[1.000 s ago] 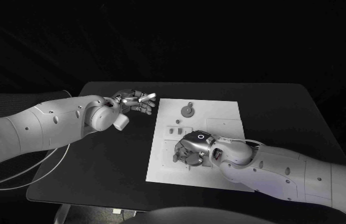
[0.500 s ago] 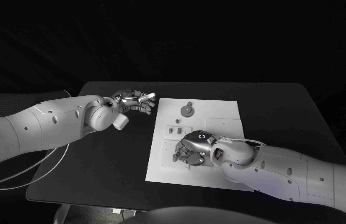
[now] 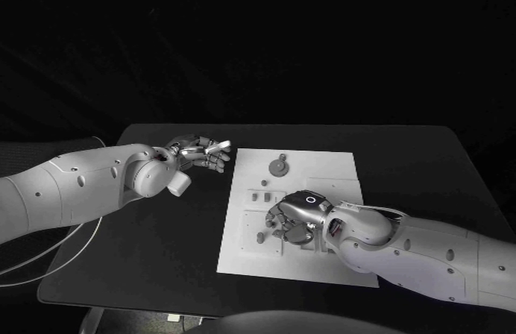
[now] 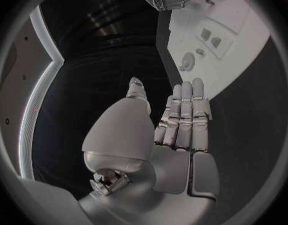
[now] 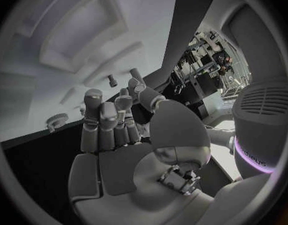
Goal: Assemble the parts on the task board
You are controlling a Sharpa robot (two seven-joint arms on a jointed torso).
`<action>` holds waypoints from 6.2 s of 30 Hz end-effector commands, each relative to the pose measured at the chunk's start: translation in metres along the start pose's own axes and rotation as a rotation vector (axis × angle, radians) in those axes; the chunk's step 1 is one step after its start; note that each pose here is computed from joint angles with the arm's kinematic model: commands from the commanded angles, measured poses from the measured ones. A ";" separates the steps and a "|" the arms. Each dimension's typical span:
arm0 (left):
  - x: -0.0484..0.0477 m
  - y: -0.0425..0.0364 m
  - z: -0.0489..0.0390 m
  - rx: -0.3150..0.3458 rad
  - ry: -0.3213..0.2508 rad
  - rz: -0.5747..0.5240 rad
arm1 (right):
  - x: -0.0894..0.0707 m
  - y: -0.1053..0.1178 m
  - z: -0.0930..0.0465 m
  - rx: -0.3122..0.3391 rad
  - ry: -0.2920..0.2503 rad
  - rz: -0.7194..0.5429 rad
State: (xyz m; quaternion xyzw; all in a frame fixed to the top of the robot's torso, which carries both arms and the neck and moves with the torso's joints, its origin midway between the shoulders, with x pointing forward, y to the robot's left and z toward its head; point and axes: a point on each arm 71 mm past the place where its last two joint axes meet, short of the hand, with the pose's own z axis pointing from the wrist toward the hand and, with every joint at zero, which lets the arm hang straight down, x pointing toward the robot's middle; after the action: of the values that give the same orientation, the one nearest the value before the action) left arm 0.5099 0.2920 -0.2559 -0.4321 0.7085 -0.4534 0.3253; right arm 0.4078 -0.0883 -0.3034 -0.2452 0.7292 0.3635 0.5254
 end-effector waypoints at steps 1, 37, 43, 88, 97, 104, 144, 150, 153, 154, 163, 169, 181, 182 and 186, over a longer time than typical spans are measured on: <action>0.0012 -0.0016 0.0001 0.010 0.016 0.003 | -0.006 0.000 -0.003 0.004 -0.031 0.103; 0.0116 -0.0067 0.0139 0.047 0.036 0.045 | -0.074 -0.101 -0.094 0.324 0.071 0.708; 0.0134 -0.0043 0.0161 0.032 0.035 0.052 | -0.074 -0.110 -0.105 0.423 0.161 0.732; 0.0369 0.0066 0.0096 -0.043 0.047 0.122 | -0.011 -0.081 -0.085 0.711 0.394 0.360; 0.0396 0.0067 0.0092 -0.045 0.060 0.120 | 0.001 -0.079 -0.082 0.709 0.461 0.344; 0.0410 0.0068 0.0086 -0.045 0.068 0.120 | 0.006 -0.082 -0.080 0.715 0.497 0.297; 0.0410 0.0072 0.0071 -0.047 0.076 0.118 | 0.022 -0.080 -0.063 0.705 0.536 0.287; 0.0412 0.0073 0.0068 -0.048 0.078 0.117 | 0.025 -0.080 -0.062 0.704 0.551 0.285; 0.0409 0.0074 0.0066 -0.048 0.077 0.117 | 0.026 -0.079 -0.061 0.702 0.557 0.285; 0.0408 0.0074 0.0066 -0.048 0.077 0.117 | 0.027 -0.079 -0.061 0.701 0.558 0.284; 0.0402 0.0077 0.0060 -0.050 0.077 0.116 | 0.027 -0.077 -0.060 0.698 0.559 0.284; 0.0391 0.0079 0.0058 -0.051 0.074 0.117 | 0.025 -0.077 -0.063 0.703 0.536 0.292; 0.0363 0.0083 0.0057 -0.053 0.067 0.116 | 0.019 -0.078 -0.074 0.718 0.490 0.330; 0.0362 0.0084 0.0058 -0.053 0.068 0.116 | 0.017 -0.079 -0.074 0.720 0.485 0.332; 0.0362 0.0084 0.0059 -0.053 0.068 0.116 | 0.013 -0.082 -0.078 0.730 0.471 0.338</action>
State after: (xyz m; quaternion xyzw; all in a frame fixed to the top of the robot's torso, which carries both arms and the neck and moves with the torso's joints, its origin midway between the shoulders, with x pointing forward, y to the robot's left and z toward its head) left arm 0.4975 0.2611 -0.2692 -0.3872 0.7542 -0.4230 0.3198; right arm 0.4187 -0.1977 -0.3239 -0.0044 0.9384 0.0965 0.3318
